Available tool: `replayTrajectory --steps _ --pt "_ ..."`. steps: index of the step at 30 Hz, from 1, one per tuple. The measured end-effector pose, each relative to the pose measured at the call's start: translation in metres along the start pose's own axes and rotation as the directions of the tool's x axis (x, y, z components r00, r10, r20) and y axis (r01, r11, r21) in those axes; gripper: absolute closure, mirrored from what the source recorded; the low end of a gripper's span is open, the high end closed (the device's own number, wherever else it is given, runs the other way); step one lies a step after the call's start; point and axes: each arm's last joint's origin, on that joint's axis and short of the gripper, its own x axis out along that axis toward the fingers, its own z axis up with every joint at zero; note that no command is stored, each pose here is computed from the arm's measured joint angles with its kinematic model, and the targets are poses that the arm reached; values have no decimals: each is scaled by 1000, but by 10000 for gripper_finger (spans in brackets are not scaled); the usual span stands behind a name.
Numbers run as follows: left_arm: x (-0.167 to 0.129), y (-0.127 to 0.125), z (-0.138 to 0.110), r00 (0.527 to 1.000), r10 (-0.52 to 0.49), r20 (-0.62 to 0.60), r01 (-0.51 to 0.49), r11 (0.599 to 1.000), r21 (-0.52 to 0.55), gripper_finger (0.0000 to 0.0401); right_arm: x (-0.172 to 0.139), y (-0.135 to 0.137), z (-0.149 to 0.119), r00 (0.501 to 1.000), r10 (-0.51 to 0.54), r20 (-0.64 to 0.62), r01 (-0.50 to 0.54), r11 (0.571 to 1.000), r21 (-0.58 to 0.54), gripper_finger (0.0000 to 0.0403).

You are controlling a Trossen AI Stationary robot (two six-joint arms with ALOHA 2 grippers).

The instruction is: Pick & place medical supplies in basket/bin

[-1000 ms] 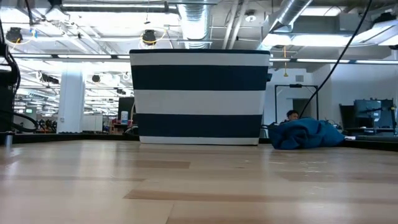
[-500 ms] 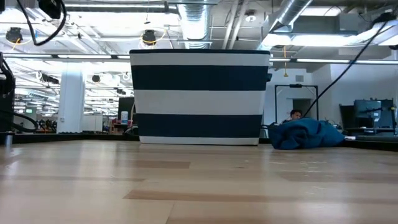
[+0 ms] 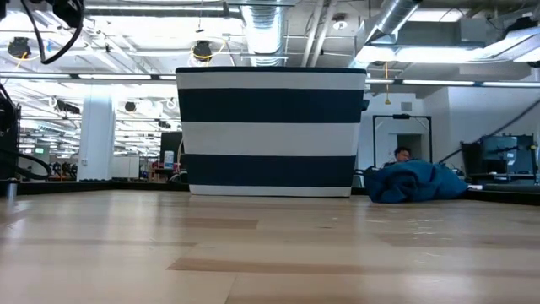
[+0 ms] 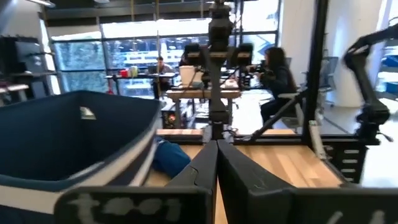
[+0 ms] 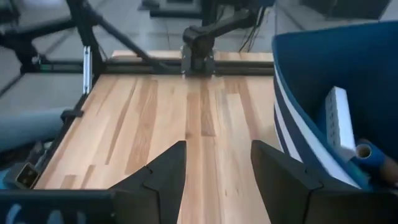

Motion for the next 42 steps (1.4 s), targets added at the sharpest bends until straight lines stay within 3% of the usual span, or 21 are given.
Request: replayTrajectory --steps 8,14,23,28,42 --pt "5 -11 -22 999 -26 -39 24 998 -53 401 -2 3 -70 976 14 218 -27 998 60 228" --pt "6 -12 -22 1000 -3 -9 1 991 -133 401 4 5 -107 945 18 326 -28 999 27 229" --pt "6 -10 -18 1000 5 -5 -6 992 -126 401 32 8 -167 901 6 434 -45 996 81 229" --pt "5 -11 -24 999 0 -41 -5 993 -121 401 37 9 -183 873 2 488 -51 995 87 229" --pt "6 -9 -20 998 56 -21 -58 990 -129 401 31 12 -192 895 33 445 -65 996 55 228"
